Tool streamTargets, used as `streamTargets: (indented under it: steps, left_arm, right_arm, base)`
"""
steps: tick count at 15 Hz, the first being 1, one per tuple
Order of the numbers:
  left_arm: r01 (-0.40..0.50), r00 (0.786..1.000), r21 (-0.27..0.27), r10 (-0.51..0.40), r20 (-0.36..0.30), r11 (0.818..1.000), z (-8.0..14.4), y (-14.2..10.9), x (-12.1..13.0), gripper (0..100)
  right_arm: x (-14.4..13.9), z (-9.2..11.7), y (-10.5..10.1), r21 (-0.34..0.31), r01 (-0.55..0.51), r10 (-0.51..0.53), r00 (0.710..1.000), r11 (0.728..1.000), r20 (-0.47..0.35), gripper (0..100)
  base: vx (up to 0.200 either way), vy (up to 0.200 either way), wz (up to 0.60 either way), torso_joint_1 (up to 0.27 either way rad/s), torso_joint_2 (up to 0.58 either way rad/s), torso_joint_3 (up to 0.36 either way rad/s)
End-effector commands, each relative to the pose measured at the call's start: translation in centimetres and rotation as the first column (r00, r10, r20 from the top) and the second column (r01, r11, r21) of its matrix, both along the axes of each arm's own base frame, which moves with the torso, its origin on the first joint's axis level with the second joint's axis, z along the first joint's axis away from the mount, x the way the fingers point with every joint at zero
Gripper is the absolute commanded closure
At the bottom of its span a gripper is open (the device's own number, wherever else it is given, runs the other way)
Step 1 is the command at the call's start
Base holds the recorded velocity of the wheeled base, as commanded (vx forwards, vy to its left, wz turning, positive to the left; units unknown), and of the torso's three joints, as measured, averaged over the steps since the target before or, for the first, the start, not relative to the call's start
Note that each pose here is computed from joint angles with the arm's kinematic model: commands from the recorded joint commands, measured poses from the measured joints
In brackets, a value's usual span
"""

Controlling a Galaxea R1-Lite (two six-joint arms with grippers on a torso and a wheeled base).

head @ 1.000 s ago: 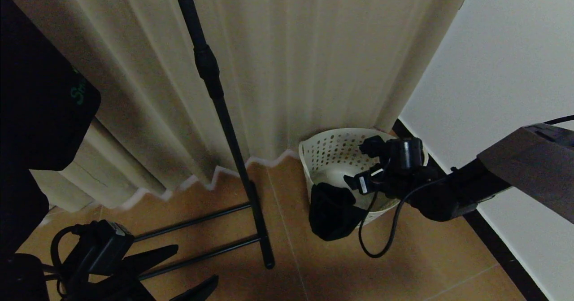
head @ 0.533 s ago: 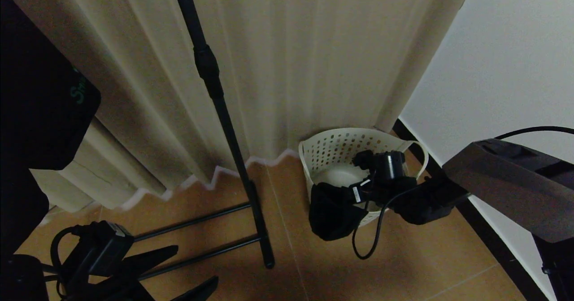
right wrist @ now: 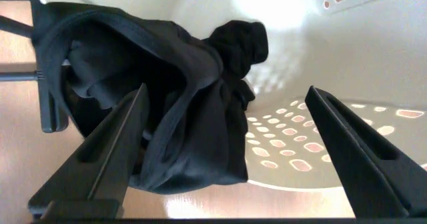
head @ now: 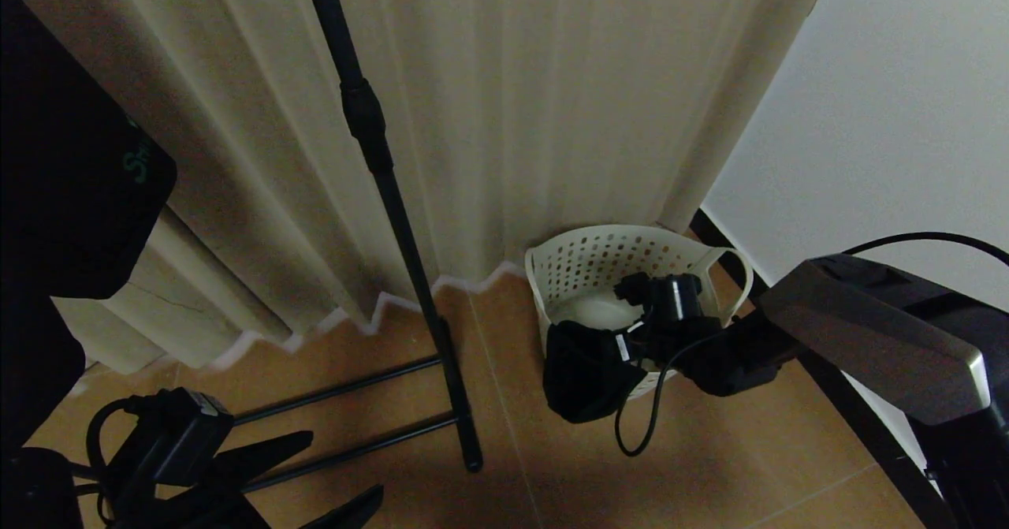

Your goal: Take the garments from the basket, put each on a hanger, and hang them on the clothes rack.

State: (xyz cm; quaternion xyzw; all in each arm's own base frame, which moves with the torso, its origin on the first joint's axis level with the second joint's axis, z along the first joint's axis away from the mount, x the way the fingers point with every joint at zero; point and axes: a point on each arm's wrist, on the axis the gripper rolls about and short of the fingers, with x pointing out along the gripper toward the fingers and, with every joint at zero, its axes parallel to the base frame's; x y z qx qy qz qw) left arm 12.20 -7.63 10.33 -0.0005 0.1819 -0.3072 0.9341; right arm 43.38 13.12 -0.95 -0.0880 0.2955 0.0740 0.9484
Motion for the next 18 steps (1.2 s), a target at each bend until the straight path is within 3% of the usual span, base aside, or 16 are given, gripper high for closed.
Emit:
streamTargets:
  steps: [1, 18]
  left_arm:
    - [0.006, 1.0, -0.004, -0.006, 0.003, 1.0, 0.1, -0.1, -0.1, 0]
    - [0.015, 1.0, 0.006, -0.015, 0.007, 1.0, 0.0, -0.1, -0.1, 0]
  right_arm:
    - [0.3, -0.7, 0.0, -0.002, 0.004, -0.004, 1.0, 1.0, -0.012, 0]
    - [2.9, -2.3, 0.5, 0.043, 0.043, -0.043, 0.999, 0.998, -0.014, 0]
  base:
    - [0.0, 0.0, 0.0, 0.0, 0.0, 0.0]
    - [0.0, 0.0, 0.0, 0.0, 0.0, 0.0]
